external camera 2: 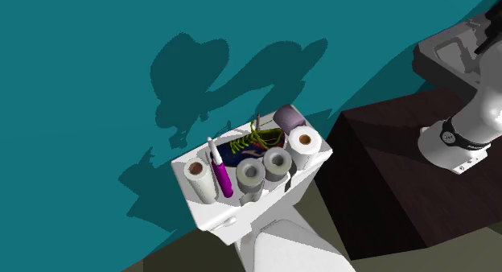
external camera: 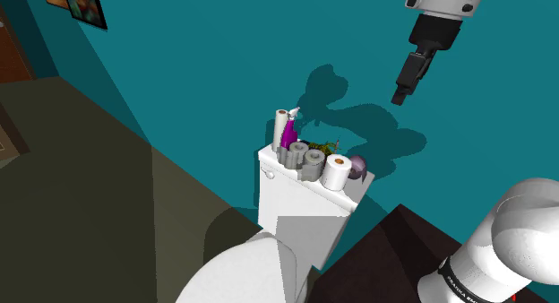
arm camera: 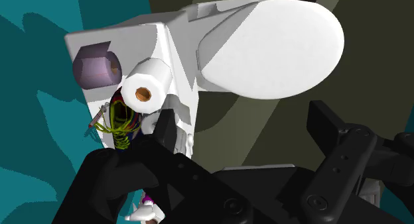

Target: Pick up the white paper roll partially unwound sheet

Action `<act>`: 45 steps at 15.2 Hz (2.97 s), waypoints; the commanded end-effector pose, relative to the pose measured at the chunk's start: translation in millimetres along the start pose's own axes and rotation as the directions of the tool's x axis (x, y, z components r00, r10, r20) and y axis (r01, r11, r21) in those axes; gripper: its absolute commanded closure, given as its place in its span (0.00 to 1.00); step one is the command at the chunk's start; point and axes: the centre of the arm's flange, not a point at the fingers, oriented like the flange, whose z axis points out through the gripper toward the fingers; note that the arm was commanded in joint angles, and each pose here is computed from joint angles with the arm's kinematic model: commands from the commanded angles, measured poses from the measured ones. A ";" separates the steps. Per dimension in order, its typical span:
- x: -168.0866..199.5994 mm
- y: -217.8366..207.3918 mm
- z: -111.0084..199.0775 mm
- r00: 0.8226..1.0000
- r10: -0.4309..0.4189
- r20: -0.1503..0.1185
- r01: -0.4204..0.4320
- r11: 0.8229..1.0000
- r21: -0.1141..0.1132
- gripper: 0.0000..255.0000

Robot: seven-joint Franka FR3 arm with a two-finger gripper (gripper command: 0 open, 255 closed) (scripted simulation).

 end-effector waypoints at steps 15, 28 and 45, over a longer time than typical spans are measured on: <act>121.3 46.6 131.7 0.999 -0.041 -0.001 0.041 0.999 0.007 0.00; 235.7 84.5 254.2 0.997 -0.079 -0.002 0.079 0.997 0.013 0.00; 371.6 122.4 403.7 0.992 -0.124 -0.003 0.124 0.992 0.021 0.00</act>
